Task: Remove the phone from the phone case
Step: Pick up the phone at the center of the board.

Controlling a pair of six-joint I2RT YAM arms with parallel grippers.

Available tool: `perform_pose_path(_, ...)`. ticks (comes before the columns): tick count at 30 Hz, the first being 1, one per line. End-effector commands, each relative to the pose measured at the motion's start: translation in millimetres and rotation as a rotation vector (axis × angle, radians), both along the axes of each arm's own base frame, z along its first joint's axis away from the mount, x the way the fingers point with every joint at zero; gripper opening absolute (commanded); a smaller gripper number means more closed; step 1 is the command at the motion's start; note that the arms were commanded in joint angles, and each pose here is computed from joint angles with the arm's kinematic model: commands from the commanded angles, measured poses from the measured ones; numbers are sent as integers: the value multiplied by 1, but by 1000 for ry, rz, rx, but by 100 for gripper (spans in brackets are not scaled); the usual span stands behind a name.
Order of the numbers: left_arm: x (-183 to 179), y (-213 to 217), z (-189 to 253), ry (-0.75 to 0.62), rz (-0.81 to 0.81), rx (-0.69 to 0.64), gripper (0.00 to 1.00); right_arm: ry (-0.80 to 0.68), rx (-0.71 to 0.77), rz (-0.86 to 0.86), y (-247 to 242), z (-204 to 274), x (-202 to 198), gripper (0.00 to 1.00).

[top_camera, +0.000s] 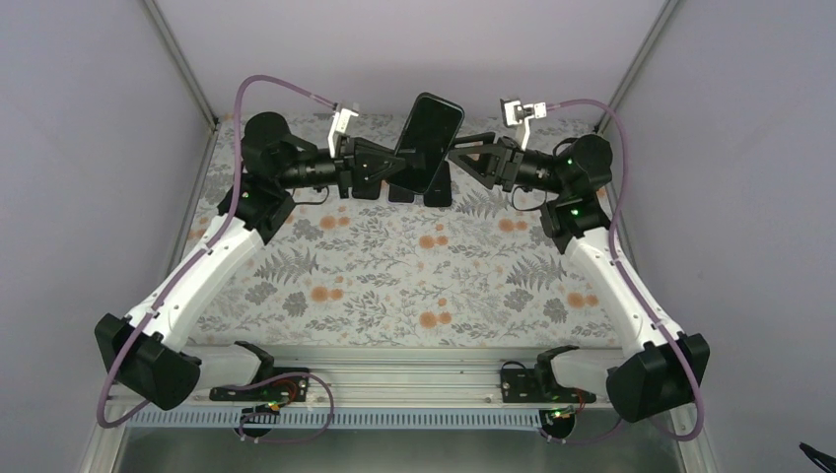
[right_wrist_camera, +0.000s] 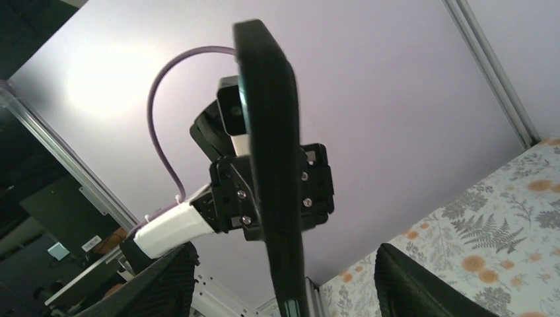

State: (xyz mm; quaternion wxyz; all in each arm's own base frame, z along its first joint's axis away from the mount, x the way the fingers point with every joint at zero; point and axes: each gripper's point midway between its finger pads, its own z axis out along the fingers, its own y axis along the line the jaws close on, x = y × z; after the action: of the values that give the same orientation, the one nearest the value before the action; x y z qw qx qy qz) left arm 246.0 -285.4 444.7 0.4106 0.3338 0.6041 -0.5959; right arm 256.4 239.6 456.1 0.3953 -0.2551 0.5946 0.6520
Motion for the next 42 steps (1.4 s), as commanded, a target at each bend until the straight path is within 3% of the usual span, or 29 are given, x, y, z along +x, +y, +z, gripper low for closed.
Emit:
perform_pose_path(1, -2, -2, 15, -10, -18, -69, 2, -9, 45, 9, 6, 13, 0, 63)
perform_pose_path(5, -2, -4, 15, 0, -29, -76, 2, 1, 44, 29, 14, 13, 2, 58)
perform_pose_path(13, -3, -7, 9, 2, -31, -64, 2, 31, 59, 36, 17, 14, 7, 33)
perform_pose_path(28, -7, -12, 6, -12, -63, -38, 3, 27, 61, 43, 18, 18, 7, 4)
perform_pose_path(31, -6, -10, 4, -51, -45, -2, 15, -5, 49, 45, 17, 21, 2, 4)
perform_pose_path(35, -5, -2, 7, -118, -31, 40, 47, -33, 38, 48, 14, 24, -1, 4)
perform_pose_path(42, -21, 3, 2, -184, -92, 104, 55, -74, 18, 57, 8, 28, -2, 4)
